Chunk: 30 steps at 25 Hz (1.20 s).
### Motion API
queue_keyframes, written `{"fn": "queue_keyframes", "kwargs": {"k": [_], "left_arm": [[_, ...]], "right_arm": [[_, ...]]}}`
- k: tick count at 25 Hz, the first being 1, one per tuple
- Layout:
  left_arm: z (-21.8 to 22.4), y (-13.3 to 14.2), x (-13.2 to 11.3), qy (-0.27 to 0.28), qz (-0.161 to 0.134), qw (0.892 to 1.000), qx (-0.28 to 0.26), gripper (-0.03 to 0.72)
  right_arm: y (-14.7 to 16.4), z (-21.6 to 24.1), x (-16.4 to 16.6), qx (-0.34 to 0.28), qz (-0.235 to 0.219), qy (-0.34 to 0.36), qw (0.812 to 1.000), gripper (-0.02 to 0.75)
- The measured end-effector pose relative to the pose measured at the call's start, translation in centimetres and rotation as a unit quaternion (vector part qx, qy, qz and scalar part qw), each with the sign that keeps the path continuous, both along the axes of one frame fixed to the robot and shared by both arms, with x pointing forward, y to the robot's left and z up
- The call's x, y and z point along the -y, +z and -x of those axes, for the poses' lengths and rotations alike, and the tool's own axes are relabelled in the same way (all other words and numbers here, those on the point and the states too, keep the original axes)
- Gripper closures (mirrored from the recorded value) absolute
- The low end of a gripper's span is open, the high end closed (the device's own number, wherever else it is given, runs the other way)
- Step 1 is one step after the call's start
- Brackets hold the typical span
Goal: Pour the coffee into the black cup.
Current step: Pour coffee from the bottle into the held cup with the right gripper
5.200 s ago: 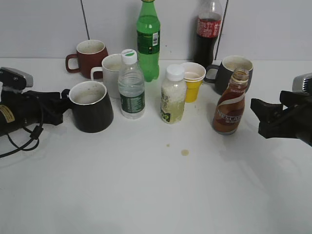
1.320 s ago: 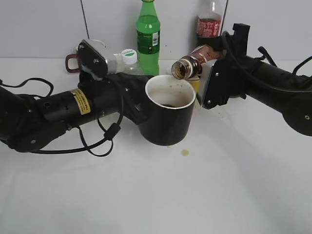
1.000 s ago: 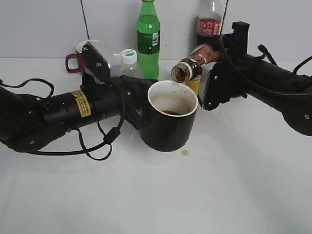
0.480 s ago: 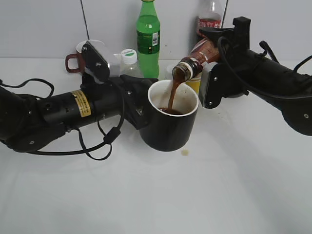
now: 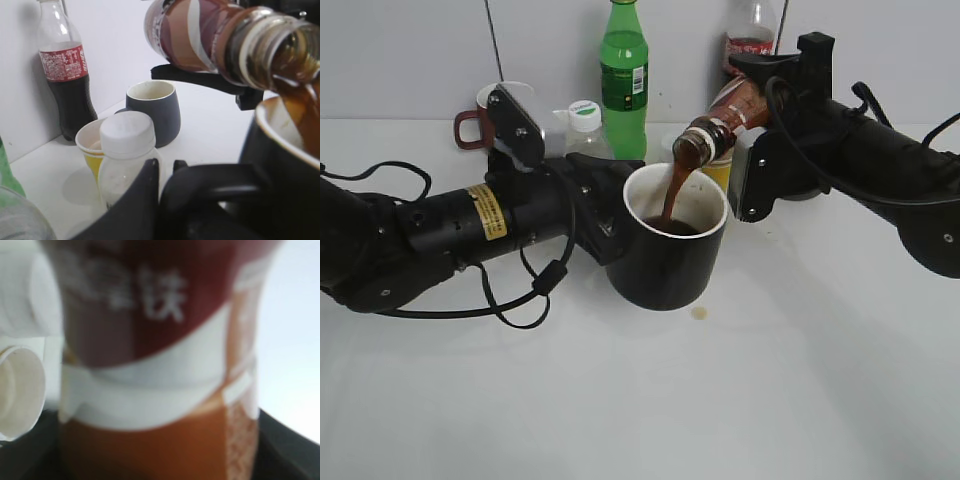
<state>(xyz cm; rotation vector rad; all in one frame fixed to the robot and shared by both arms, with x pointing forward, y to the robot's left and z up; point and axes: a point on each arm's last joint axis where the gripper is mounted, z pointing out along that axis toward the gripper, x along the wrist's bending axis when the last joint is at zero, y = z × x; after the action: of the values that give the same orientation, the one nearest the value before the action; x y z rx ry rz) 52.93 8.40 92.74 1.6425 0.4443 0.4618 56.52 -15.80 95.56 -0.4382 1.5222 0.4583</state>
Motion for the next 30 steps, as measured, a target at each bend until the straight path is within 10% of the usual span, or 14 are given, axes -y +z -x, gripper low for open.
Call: {"fn": "queue_keyframes", "kwargs": {"k": [30], "left_arm": [[0.0,-0.02,-0.01,0.0,-0.002,1.0,0.001,0.635]], "right_arm": [[0.38,0.01,-0.04,0.033,0.014,0.002,0.999,0.235]]}}
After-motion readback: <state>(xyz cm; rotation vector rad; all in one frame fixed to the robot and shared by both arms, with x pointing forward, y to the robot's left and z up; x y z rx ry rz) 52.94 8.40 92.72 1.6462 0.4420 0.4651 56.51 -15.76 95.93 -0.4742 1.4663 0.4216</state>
